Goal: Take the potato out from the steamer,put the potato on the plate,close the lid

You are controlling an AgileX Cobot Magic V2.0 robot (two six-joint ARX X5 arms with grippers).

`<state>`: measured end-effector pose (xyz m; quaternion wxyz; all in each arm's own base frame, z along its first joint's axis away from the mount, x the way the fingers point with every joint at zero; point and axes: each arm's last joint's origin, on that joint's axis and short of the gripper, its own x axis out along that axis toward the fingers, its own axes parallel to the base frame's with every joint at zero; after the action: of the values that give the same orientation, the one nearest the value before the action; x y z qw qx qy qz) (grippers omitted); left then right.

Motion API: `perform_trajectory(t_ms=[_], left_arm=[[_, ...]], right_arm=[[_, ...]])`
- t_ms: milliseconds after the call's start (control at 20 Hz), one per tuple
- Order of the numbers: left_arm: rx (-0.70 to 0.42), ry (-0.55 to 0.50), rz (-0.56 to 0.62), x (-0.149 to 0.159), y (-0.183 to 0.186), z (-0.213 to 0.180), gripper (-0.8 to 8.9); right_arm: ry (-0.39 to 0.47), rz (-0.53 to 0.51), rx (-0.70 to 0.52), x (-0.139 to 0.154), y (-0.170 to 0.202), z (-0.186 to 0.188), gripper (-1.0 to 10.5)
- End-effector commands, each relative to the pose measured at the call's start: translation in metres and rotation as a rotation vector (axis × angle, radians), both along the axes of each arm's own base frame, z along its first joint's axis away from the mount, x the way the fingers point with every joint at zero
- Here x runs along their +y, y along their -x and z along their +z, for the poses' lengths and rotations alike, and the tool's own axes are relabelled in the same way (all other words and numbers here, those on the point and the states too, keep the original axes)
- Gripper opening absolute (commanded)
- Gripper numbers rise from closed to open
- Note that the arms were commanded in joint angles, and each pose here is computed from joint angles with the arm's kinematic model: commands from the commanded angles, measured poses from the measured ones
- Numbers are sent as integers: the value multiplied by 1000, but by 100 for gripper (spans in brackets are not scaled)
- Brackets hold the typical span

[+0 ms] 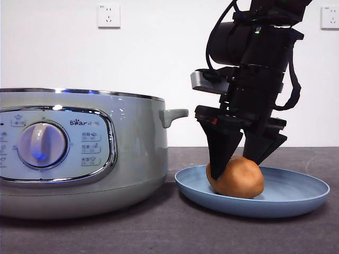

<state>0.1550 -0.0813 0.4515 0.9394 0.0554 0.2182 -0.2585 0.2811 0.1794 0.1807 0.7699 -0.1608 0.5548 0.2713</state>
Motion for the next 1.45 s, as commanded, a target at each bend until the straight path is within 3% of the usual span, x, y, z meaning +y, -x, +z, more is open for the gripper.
perform_trajectory(t_ms=[50,100,150,500,1050,1450], left_arm=[[-74,26,-5,1,2,9,-8],[-76,27,-5,1,2,10,-8],[-79,28,-5,1,2,10,-8],[-86,10,-8,-1,-4,9,-8],[-6,-68,-22,-31,-62,-20,-8],[86,-98,-21,-42,-84,-44,-8]], right_arm=[[30,-29,52,-2,0,-15,375],[32,-29,54,-3,1,-15,491],[32,-29,54,-3,1,-14,539],[-2,-29,-1,-8,9,14,535],[-247,-38,-389,-55,80,145,534],[-299,-128,-525,-99,120,181,532]])
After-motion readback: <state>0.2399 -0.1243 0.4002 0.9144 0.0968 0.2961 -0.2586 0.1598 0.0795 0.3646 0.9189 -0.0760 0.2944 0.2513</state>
